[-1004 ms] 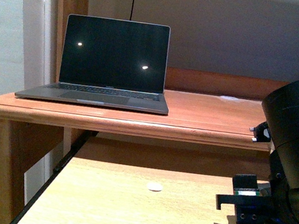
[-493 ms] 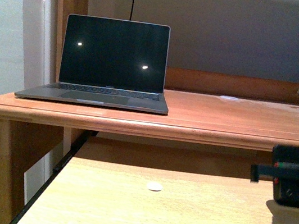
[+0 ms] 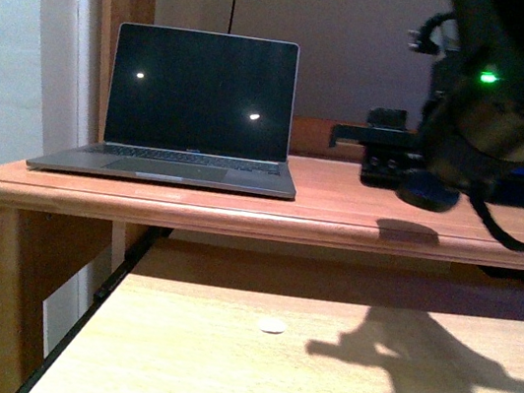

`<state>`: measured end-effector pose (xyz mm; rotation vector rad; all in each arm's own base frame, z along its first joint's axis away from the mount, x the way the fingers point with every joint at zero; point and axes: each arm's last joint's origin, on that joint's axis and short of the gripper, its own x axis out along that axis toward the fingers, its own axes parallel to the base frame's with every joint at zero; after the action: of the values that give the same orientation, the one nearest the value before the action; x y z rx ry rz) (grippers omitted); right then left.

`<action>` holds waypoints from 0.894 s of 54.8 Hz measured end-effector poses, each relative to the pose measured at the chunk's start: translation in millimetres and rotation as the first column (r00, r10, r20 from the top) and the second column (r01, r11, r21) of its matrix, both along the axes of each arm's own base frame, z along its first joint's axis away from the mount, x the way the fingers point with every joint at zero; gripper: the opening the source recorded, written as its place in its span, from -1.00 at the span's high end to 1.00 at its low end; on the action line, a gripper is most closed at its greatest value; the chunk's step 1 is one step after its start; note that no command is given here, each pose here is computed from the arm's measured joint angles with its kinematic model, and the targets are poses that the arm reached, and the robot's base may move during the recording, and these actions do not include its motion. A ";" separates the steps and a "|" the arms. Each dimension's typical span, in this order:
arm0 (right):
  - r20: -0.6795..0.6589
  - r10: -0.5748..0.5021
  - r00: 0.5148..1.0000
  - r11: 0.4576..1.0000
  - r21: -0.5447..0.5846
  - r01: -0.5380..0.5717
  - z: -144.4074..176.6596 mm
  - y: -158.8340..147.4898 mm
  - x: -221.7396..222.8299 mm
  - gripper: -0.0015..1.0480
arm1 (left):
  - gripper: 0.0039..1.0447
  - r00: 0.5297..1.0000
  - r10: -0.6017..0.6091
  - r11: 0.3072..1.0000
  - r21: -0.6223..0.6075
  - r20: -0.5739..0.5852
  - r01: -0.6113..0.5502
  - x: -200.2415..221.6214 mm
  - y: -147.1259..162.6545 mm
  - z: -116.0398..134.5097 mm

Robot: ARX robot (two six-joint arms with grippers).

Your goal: Place mouse

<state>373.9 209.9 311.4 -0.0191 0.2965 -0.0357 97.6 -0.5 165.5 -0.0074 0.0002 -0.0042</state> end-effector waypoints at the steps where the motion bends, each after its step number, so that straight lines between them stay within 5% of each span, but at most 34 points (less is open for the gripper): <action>1: 0.001 -0.004 1.000 1.000 -0.010 0.004 -0.5 3.9 6.8 -0.06 | -0.86 1.000 0.000 1.000 0.000 0.000 0.000 0.0 0.0 0.0; 33: 0.018 -0.071 0.997 0.990 -0.124 0.073 -35.9 37.4 74.5 -0.06 | -0.86 1.000 0.000 1.000 0.000 0.000 0.000 0.0 0.0 0.0; 45: 0.063 -0.036 0.997 0.996 -0.077 0.040 -41.3 36.8 78.0 -0.83 | -0.86 1.000 0.000 1.000 0.000 0.000 0.000 0.0 0.0 0.0; 49: 0.069 -0.009 0.998 0.998 -0.054 0.013 -41.7 31.5 75.0 -0.87 | -0.86 1.000 0.000 1.000 0.000 0.000 0.000 0.0 0.0 0.0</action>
<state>448.9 241.3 269.8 -0.0701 0.2265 -0.0553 97.6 -0.5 165.5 -0.0074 0.0002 -0.0042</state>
